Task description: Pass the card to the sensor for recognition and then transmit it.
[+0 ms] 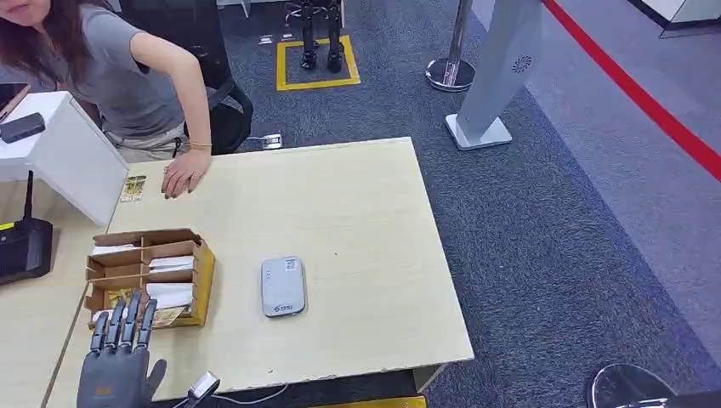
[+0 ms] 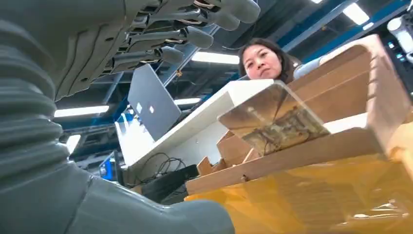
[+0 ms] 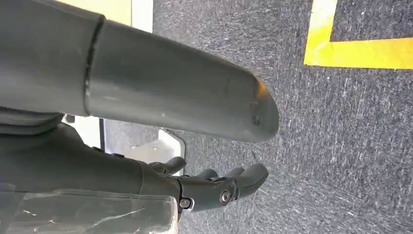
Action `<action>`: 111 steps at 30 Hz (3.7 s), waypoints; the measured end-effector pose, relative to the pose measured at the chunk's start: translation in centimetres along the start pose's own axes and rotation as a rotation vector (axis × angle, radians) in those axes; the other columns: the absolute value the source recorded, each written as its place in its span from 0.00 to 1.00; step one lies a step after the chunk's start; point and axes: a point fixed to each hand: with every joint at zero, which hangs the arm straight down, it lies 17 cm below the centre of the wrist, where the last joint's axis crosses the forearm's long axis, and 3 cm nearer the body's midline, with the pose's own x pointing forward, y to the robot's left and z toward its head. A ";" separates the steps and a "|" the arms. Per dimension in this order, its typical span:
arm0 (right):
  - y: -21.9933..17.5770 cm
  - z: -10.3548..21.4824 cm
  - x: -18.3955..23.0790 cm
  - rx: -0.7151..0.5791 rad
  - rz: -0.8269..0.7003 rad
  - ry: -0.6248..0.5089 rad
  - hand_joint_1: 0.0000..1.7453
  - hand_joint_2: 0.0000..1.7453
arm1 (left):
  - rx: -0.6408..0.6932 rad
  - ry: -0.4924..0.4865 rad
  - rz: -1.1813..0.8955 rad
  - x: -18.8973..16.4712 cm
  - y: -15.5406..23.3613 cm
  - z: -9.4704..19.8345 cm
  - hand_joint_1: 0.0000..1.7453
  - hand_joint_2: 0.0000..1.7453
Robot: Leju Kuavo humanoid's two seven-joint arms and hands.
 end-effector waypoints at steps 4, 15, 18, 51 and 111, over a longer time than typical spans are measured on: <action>-0.1 0.0 0.0 -0.002 0.007 -0.004 0.00 0.00 | -0.002 0.010 -0.013 -0.5 -0.4 -0.5 0.00 1.00; -0.2 0.0 0.1 0.000 0.014 -0.008 0.00 0.00 | 0.005 0.025 -0.034 -1.3 -0.8 -1.8 0.00 1.00; -0.2 0.0 0.1 0.003 0.020 -0.009 0.00 0.00 | 0.011 0.028 -0.039 -1.5 -0.8 -2.2 0.00 1.00; -0.6 0.0 0.8 -0.006 0.045 -0.028 0.00 0.00 | 0.078 0.016 -0.027 -1.0 -0.1 -5.2 0.00 1.00; -0.9 -0.1 1.2 -0.020 0.072 -0.042 0.00 0.00 | 0.233 0.106 -0.025 -2.8 7.5 -10.6 1.00 1.00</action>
